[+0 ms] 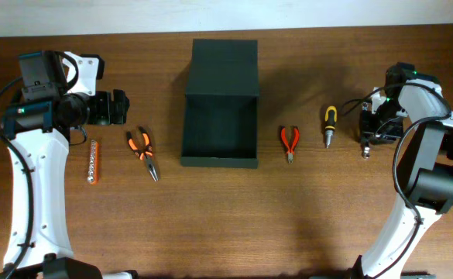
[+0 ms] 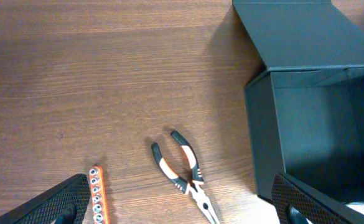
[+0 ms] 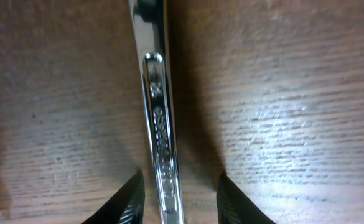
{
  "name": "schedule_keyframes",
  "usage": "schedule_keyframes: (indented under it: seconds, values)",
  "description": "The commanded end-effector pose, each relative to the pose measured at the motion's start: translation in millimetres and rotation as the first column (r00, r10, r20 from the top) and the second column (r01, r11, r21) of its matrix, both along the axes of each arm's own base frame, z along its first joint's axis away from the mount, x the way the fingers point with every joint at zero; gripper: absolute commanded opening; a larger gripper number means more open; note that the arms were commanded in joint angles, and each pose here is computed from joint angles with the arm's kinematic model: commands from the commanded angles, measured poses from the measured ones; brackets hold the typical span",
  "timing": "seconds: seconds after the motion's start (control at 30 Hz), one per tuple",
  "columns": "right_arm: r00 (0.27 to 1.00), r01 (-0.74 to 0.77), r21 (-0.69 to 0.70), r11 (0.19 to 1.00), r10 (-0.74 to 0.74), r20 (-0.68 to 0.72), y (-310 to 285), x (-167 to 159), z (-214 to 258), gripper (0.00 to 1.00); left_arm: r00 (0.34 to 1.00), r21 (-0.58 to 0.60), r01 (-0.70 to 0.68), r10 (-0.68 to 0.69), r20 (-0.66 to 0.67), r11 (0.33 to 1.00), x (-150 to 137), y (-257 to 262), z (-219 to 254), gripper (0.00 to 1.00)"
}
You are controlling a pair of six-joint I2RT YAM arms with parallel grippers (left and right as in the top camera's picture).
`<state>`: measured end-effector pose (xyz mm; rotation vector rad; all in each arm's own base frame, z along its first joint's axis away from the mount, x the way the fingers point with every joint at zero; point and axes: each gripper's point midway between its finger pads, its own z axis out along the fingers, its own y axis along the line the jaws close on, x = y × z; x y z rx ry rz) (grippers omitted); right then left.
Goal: Pack container
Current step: 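Grasp the chrome wrench with the right gripper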
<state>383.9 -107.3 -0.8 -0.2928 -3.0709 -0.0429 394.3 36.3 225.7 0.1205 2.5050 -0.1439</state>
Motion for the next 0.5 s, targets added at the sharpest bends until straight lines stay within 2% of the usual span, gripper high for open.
schedule_keyframes:
  seconds: [0.0,0.13,0.23,0.47]
  values:
    - [1.000,-0.009,-0.011,1.000,0.009,0.002,-0.8,6.0,-9.5,0.36,1.000,0.009,0.010,-0.010,0.006,1.000,2.6,1.6,3.8,0.96]
    - [0.999,0.036,-0.033,0.999,-0.036,0.014,-4.7,9.4,-10.0,0.35,1.000,0.008,0.010,-0.010,-0.002,1.000,1.0,1.3,2.8,0.96]
    - [0.999,0.039,-0.033,0.999,-0.038,0.014,-4.6,9.4,-10.0,0.21,1.000,0.007,0.010,-0.010,-0.002,1.000,1.0,1.2,2.7,0.96]
    - [0.999,0.038,-0.029,0.999,-0.038,-0.003,-3.4,5.4,-9.8,0.09,1.000,0.008,0.010,-0.010,-0.002,1.000,1.1,1.3,2.9,0.96]
